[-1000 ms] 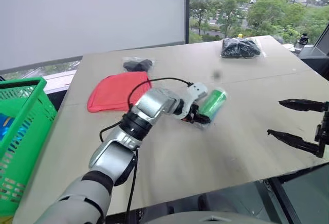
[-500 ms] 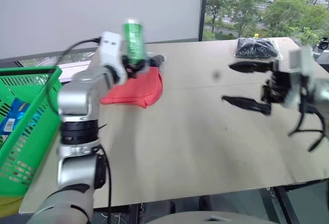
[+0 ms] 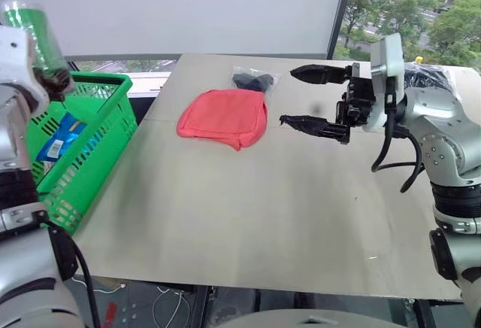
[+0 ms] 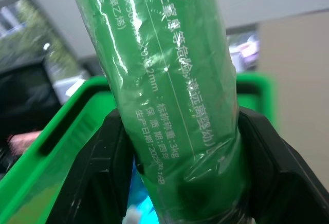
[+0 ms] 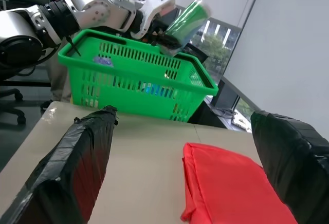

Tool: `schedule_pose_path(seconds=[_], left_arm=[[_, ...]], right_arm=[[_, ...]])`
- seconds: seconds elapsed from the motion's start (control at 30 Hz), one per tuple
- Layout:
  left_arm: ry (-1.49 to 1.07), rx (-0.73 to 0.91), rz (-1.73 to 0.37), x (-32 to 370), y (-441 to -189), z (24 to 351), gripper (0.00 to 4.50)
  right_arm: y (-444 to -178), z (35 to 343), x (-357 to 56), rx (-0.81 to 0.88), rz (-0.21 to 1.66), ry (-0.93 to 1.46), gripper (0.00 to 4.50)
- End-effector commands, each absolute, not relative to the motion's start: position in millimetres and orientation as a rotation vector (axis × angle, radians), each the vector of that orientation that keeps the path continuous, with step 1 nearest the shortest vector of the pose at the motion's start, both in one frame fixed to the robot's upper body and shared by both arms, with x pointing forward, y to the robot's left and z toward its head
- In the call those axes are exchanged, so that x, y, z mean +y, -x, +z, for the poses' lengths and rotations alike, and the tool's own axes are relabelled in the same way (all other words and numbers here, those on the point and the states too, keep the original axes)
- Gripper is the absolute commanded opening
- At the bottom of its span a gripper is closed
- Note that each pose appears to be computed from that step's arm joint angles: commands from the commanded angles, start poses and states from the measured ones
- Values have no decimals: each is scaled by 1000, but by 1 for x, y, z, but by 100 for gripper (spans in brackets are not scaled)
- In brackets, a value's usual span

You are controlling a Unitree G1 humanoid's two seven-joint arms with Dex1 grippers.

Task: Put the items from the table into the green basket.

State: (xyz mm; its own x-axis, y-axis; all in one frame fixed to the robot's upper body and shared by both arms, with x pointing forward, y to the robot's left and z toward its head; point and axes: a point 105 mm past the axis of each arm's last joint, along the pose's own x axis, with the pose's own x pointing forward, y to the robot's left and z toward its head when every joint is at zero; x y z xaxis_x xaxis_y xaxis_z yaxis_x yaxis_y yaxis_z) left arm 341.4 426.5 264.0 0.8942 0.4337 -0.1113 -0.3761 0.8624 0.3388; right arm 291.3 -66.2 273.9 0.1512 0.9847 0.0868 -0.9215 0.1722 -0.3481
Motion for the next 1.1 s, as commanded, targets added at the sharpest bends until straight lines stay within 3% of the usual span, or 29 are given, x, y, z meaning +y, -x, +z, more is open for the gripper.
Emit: schedule_pose_path(seconds=[0.03,0.17,0.2,0.27,0.33,0.4,0.53,0.6,0.7,0.77,0.87,1.1], left_arm=[[-333,118,512,441,-330,289,226],[-339,192,526,448,-328,265,226],[-327,215,518,449,-327,258,298],[-331,236,532,452,-324,254,348],[-363,209,565,454,-321,259,442],[-403,155,592,452,-322,269,442],[-441,-107,544,421,-337,304,442],[-456,-186,450,390,-351,306,442],[-240,-240,8,288,-379,292,442],[-152,-220,-263,233,-381,280,442],[-160,-90,-526,192,-372,244,442],[-141,126,-683,196,-343,191,442]], right_arm=[[-284,284,-63,-390,1391,269,450],[-283,283,-60,-397,1396,275,450],[-282,283,-60,-397,1400,277,450],[-282,282,-60,-394,1403,279,450],[-282,281,-61,-388,1402,280,450],[-283,280,-62,-382,1397,283,450],[-288,276,-68,-370,1344,298,450],[-299,270,-78,-335,1246,304,450],[-339,242,-125,-191,908,352,450],[-349,224,-156,-102,785,375,450],[-346,203,-188,-1,750,401,450],[-324,180,-235,132,722,392,450]])
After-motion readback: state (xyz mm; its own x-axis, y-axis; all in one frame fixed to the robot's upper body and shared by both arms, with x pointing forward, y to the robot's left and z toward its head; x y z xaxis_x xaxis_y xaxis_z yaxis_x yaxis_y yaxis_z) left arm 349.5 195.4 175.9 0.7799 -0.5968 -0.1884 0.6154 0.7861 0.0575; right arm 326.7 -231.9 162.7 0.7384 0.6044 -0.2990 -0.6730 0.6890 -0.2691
